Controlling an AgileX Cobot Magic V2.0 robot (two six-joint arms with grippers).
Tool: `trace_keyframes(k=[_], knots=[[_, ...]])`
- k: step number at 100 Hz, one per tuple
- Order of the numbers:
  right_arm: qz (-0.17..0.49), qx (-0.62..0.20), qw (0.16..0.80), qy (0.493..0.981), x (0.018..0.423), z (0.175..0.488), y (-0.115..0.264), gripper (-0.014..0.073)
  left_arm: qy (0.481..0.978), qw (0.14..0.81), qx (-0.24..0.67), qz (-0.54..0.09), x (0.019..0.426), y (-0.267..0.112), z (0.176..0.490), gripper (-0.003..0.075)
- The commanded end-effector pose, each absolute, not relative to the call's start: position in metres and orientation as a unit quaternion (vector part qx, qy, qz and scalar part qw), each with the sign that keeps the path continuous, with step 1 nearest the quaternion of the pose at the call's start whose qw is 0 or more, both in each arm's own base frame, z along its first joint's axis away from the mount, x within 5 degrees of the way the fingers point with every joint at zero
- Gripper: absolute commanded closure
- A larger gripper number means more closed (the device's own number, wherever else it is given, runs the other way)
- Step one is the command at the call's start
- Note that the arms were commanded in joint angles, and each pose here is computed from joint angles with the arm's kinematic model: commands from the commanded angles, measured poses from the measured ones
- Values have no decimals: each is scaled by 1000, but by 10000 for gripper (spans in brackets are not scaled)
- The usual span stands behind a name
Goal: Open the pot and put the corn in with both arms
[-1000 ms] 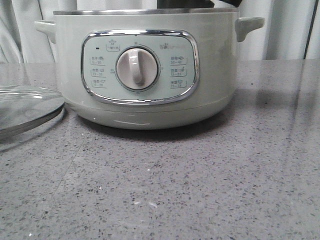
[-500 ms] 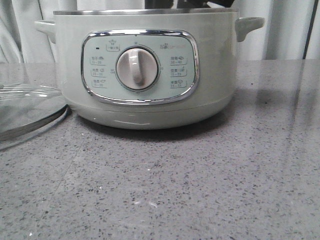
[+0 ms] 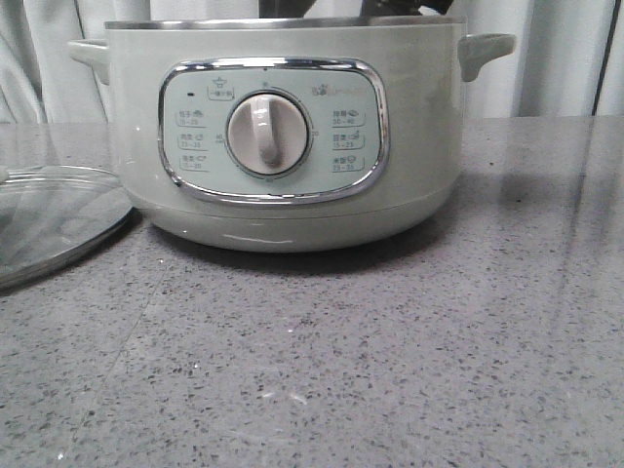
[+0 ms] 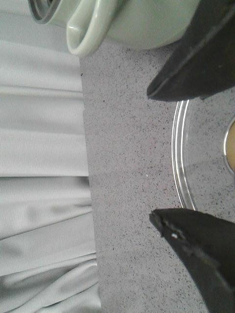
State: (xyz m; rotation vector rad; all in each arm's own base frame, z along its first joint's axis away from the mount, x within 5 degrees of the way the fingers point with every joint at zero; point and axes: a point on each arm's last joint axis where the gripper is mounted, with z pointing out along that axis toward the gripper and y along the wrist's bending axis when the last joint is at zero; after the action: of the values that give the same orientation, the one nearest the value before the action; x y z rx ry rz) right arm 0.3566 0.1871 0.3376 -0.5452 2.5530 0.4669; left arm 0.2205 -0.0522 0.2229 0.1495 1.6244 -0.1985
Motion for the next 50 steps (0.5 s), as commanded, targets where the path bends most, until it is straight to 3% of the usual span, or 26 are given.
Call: trace_keyframes(k=[1, 13, 23, 28, 37, 45, 50], knots=[[188, -198, 294, 916, 349, 370, 184, 110, 673, 731, 54, -94, 222, -51, 245, 271], [190, -199, 302, 913, 343, 378, 181, 149, 665, 739, 54, -95, 219, -50, 250, 275], [193, -200, 324, 904, 335, 395, 177, 309, 649, 752, 61, -99, 214, -50, 259, 316], [191, -200, 340, 899, 331, 403, 175, 428, 638, 761, 61, -100, 210, -50, 265, 374], [181, -202, 379, 885, 320, 424, 166, 662, 618, 778, 58, -103, 200, -47, 279, 545], [169, -204, 404, 875, 309, 439, 158, 657, 606, 787, 57, -105, 188, -44, 291, 715], [160, -206, 419, 869, 302, 448, 153, 657, 605, 787, 58, -105, 180, -43, 296, 740]])
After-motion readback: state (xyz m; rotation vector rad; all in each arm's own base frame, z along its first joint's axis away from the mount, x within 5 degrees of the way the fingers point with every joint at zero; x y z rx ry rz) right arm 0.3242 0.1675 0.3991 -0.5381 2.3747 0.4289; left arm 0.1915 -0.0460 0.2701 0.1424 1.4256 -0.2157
